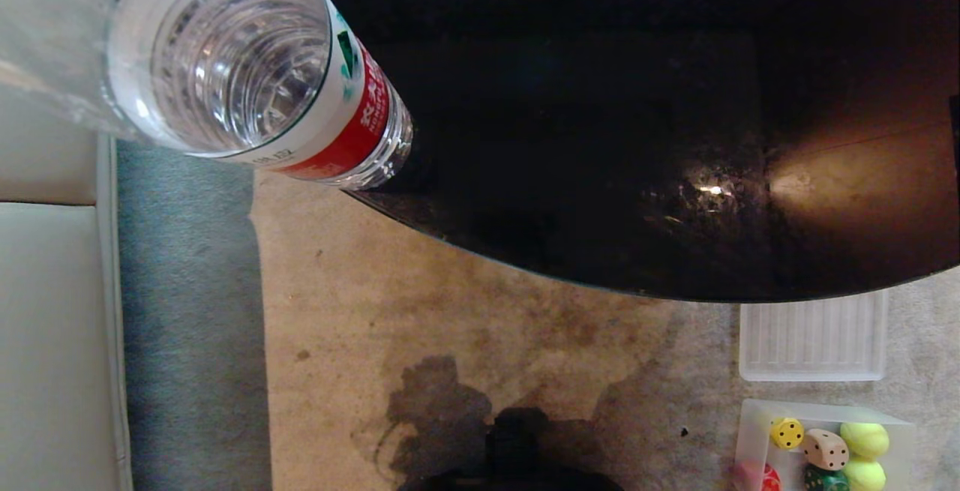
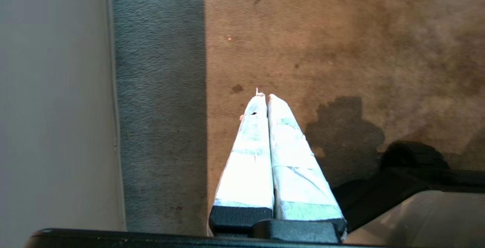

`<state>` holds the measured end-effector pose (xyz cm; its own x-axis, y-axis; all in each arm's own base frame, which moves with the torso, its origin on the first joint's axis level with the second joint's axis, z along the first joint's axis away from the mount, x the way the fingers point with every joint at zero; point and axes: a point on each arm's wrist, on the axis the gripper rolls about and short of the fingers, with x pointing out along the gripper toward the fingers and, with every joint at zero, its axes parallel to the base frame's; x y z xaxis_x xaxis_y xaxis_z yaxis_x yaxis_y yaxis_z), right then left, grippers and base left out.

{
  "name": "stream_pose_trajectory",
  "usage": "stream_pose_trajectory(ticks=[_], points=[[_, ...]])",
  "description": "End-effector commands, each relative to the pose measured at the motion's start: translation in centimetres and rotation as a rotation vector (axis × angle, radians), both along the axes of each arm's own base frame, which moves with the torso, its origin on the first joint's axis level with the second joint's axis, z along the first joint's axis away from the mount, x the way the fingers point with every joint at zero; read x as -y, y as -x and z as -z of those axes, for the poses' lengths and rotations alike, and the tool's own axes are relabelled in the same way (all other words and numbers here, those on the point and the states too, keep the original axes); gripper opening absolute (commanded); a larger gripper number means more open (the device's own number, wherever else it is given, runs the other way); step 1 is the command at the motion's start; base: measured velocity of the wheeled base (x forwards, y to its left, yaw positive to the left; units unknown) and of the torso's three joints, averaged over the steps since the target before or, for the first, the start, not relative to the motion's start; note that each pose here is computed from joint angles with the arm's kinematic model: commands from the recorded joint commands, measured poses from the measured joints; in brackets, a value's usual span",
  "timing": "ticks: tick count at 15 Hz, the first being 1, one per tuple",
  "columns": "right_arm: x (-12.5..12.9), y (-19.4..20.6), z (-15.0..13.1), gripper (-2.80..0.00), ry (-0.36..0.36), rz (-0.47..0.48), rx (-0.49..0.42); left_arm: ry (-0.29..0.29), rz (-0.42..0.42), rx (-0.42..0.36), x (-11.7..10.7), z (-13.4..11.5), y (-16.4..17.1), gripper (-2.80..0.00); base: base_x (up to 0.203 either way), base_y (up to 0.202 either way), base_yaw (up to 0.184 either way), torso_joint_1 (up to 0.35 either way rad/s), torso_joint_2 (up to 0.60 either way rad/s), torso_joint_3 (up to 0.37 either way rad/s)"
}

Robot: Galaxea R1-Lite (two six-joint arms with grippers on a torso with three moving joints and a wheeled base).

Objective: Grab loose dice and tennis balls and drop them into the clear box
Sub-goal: Close the lid

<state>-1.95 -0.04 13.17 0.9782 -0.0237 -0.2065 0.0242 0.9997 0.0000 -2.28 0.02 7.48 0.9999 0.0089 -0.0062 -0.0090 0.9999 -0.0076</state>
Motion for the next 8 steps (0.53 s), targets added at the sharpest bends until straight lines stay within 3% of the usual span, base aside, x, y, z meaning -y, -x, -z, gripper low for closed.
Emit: stream_pose_trajectory(ticks=[1, 4, 8], points=[[0.0, -3.0, -2.5, -2.8, -0.02, 0.01, -0.133, 0.0, 0.0, 0.0, 0.0, 0.0, 0.0, -2.8, 0.0, 0.0, 0.0, 0.0, 0.0, 0.0], [0.1, -7.0, -5.1, -2.8, -0.069, 0.063, -0.184, 0.0, 0.0, 0.0, 0.0, 0.0, 0.0, -2.8, 0.0, 0.0, 0.0, 0.0, 0.0, 0.0], [0.5, -12.4, -5.7, -2.8, -0.073, 0.209, -0.203, 0.0, 0.0, 0.0, 0.0, 0.0, 0.0, -2.8, 0.0, 0.0, 0.0, 0.0, 0.0, 0.0]])
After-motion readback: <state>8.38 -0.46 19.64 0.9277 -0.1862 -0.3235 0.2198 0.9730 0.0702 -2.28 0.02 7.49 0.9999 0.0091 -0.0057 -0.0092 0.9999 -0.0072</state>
